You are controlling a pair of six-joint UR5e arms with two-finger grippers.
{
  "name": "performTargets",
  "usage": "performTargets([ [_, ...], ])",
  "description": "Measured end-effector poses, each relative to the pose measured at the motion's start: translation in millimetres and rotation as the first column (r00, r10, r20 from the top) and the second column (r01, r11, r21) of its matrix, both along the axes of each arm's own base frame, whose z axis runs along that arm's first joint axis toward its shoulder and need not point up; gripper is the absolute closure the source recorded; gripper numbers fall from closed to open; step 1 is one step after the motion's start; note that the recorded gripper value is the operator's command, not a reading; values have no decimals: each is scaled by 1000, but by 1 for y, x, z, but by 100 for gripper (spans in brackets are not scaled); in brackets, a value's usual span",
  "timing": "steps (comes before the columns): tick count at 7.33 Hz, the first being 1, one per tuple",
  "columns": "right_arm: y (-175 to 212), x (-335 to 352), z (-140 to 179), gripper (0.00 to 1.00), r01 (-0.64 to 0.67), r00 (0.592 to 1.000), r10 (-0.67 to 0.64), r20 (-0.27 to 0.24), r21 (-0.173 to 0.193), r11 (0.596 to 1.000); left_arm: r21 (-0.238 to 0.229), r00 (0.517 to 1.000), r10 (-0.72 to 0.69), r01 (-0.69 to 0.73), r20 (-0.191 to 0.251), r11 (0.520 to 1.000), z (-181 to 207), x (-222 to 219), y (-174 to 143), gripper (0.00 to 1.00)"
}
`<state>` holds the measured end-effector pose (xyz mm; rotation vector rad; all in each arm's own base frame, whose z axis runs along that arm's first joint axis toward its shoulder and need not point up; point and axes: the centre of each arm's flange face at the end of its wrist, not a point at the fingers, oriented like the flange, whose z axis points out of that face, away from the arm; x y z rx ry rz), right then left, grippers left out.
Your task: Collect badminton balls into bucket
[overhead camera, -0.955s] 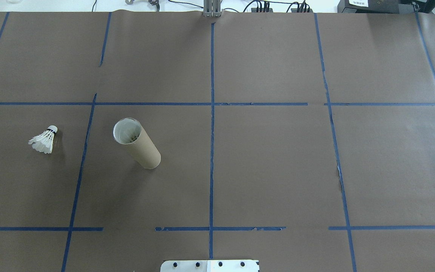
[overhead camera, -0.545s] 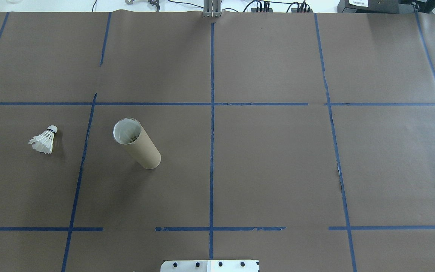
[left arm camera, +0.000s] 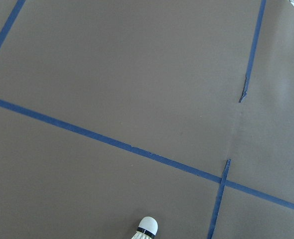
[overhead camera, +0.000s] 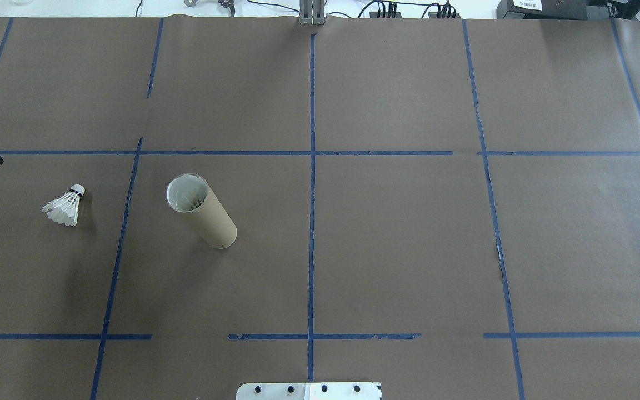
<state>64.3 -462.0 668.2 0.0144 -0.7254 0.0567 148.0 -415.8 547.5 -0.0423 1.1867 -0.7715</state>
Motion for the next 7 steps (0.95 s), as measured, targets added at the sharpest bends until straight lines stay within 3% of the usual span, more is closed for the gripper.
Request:
performTargets([
  [1,0,0,0,0,0,1000,0,0,0,1000,-92,998,-50,46,-35,995,2,29,11,0],
  [3,0,0,0,0,0,1000,0,0,0,1000,-212,989,-128,111,-70,971,-2,72,26,0],
  [5,0,0,0,0,0,1000,0,0,0,1000,-257,980,-185,160,-75,953,-3,90,30,0],
  [7,0,0,0,0,0,1000,0,0,0,1000,-272,977,-203,178,-70,946,1,97,26,0],
])
